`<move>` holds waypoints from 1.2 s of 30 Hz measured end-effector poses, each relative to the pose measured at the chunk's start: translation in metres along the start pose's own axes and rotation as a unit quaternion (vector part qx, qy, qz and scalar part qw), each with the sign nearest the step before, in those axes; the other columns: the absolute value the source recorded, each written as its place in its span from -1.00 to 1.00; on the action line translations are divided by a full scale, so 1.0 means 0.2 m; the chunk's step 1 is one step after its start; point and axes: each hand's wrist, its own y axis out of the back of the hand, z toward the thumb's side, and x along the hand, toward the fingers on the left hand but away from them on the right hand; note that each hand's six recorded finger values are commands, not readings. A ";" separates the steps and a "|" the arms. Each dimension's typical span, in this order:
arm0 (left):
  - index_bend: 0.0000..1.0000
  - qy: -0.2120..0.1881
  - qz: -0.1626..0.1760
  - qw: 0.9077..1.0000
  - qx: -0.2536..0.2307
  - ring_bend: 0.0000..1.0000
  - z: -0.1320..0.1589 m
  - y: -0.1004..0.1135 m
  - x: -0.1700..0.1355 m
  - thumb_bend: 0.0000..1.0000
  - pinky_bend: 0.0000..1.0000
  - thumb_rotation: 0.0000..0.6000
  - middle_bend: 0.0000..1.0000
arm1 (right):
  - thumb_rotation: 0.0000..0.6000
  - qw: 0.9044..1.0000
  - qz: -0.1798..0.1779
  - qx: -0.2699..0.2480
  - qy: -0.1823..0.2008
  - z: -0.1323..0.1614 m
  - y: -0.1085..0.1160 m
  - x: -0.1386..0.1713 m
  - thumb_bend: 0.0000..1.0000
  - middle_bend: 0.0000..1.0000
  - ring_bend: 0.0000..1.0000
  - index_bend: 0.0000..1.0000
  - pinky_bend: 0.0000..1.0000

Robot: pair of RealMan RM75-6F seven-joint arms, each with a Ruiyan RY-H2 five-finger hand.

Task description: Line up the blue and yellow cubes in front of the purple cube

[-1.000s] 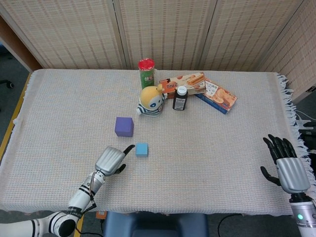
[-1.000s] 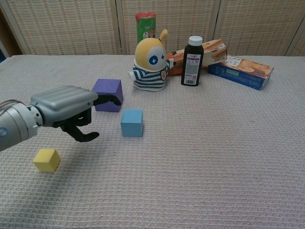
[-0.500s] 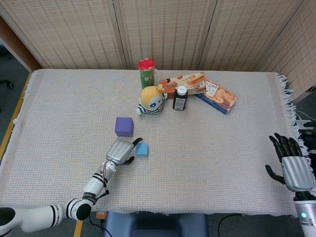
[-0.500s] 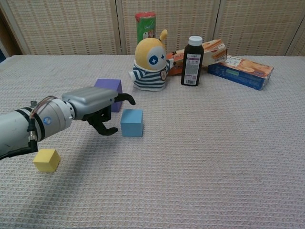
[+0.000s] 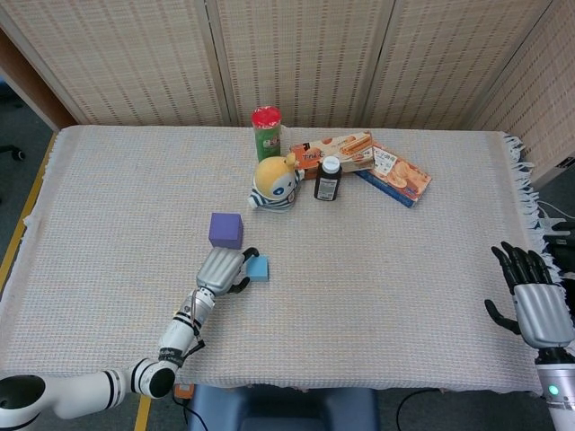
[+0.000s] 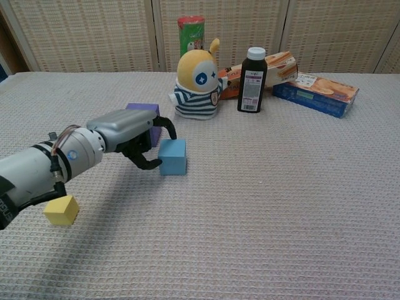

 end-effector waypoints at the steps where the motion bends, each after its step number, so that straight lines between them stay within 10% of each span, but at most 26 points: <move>1: -0.20 -0.001 0.002 1.000 -0.001 1.00 0.00 0.00 0.00 -0.27 1.00 1.00 1.00 | 1.00 1.000 0.000 0.000 0.000 0.00 0.00 0.00 -0.86 -1.00 -1.00 -1.00 -1.00; 22: -0.08 0.050 -0.004 0.999 0.004 1.00 -0.30 0.07 -0.08 -0.28 1.00 1.00 1.00 | 1.00 1.000 0.013 0.006 0.002 0.02 -0.03 0.01 -0.86 -1.00 -1.00 -1.00 -1.00; 36: -0.36 0.046 -0.003 0.999 0.012 1.00 -0.35 0.08 -0.09 -0.27 1.00 1.00 1.00 | 1.00 1.000 0.021 0.011 -0.004 0.03 -0.05 0.00 -0.86 -1.00 -1.00 -1.00 -1.00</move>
